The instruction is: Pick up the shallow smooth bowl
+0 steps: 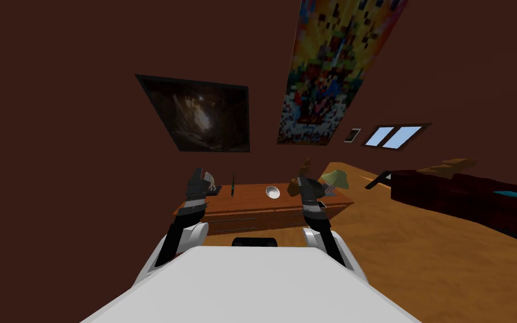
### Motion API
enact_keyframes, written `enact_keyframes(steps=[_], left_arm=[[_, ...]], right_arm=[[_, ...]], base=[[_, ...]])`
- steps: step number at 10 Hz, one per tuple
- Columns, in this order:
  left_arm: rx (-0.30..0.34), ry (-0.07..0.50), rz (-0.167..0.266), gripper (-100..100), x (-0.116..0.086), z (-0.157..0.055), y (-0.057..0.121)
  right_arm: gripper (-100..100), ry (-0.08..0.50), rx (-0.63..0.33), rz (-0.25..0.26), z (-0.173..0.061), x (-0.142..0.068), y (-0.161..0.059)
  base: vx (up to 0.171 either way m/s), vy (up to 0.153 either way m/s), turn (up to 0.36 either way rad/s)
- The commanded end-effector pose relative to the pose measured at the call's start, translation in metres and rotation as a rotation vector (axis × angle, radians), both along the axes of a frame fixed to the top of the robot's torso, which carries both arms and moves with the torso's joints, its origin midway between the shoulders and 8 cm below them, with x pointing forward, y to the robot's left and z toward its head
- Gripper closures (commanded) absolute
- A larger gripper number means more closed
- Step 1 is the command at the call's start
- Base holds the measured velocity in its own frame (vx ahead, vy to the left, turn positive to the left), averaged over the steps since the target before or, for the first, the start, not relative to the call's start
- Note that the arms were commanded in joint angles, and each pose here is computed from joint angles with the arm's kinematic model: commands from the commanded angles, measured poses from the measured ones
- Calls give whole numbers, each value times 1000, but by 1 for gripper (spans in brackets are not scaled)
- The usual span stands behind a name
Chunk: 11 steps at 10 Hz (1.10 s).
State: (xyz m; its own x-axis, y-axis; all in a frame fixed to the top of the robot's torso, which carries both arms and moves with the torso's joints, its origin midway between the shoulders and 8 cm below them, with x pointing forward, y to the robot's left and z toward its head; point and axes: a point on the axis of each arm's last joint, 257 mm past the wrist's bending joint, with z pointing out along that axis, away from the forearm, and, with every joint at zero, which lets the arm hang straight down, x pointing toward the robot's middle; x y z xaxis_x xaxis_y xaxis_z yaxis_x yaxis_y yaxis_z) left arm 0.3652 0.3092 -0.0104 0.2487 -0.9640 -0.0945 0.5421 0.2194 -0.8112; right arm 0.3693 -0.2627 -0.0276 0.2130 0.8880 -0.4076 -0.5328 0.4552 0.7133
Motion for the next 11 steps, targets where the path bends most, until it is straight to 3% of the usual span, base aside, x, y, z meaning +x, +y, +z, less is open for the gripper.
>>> enact_keyframes(steps=[1, 2, 3, 5, 6, 7, 8, 9, 10, 11], left_arm=[[0, 0, 0, 0, 0, 0, 0], [0, 0, 0, 0, 0, 0, 0], [0, 0, 0, 0, 0, 0, 0], [0, 0, 0, 0, 0, 0, 0], [0, 0, 0, 0, 0, 0, 0], [0, 0, 0, 0, 0, 0, 0], [0, 0, 0, 0, 0, 0, 0], [0, 0, 0, 0, 0, 0, 0], [0, 0, 0, 0, 0, 0, 0], [0, 0, 0, 0, 0, 0, 0]], right_arm=[[-100, 88, -59, -48, -32, 4, -14], [-100, 152, -98, -82, -56, 7, -25], [-100, 152, -98, -82, -56, 7, -25], [-100, 275, -181, -154, -103, 9, -48], [-100, 290, -179, -156, -110, 9, -50], [-100, 356, -223, -191, -135, 7, -64], [-100, 364, -222, -192, -139, 7, -65], [-100, 433, -267, -227, -164, 2, -78], [-100, 441, -266, -228, -169, 2, -79], [-100, 512, -312, -261, -194, -5, -94]], base=[[-33, -16, 337], [-42, -19, 338], [-32, -18, 105], [-34, -4, 340], [-30, -13, 126], [-25, -4, 231], [-20, -8, 129], [-24, 1, 347], [-20, -5, 158], [-23, 3, 314]])
